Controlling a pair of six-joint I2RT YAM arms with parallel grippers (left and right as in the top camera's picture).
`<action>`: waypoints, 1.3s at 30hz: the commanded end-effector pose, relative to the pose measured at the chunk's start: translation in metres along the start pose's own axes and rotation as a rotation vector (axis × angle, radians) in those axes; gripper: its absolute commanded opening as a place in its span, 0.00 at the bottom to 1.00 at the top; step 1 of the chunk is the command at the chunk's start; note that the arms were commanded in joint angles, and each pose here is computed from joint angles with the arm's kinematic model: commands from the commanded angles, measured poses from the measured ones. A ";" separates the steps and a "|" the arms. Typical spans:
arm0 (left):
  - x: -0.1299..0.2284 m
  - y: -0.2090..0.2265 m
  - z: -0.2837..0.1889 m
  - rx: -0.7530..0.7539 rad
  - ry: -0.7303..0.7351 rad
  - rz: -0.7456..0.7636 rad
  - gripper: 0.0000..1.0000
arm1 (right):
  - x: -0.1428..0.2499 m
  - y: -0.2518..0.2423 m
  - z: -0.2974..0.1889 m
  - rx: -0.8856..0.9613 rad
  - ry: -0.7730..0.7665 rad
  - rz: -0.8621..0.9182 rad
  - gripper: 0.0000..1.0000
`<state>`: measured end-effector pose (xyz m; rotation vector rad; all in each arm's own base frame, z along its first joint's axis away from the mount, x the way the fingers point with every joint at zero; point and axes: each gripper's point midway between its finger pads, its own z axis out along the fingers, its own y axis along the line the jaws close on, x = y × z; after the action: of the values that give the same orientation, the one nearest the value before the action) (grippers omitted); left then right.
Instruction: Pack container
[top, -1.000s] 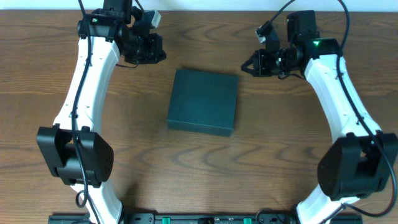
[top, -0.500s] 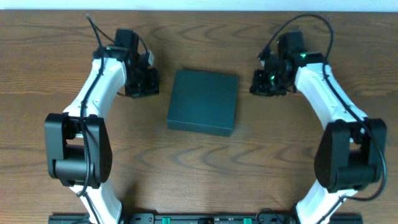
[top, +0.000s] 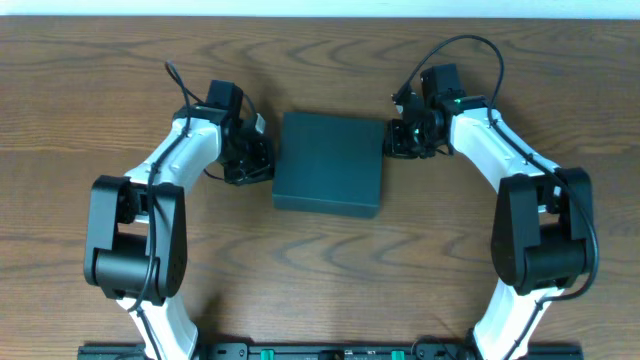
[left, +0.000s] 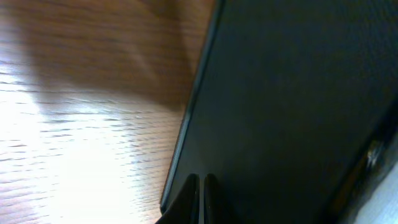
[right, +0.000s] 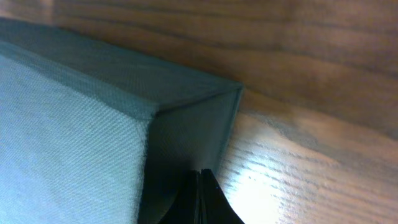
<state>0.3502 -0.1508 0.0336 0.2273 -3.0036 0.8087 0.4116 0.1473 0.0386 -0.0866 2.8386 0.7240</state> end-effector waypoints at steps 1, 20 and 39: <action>0.008 -0.016 0.002 0.029 0.017 0.015 0.06 | -0.002 0.008 0.004 -0.035 -0.005 -0.008 0.01; -0.020 -0.004 -0.123 -0.101 -0.268 0.041 0.06 | -0.054 0.002 -0.150 0.163 -0.261 -0.068 0.02; 0.207 0.003 -0.219 -0.031 -0.628 0.243 0.06 | 0.243 0.072 -0.274 -0.013 -0.589 -0.177 0.02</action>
<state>0.1507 -0.0642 0.2586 0.0593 -3.7466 0.8029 0.1386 0.0713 0.2624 -0.1151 2.2983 0.5232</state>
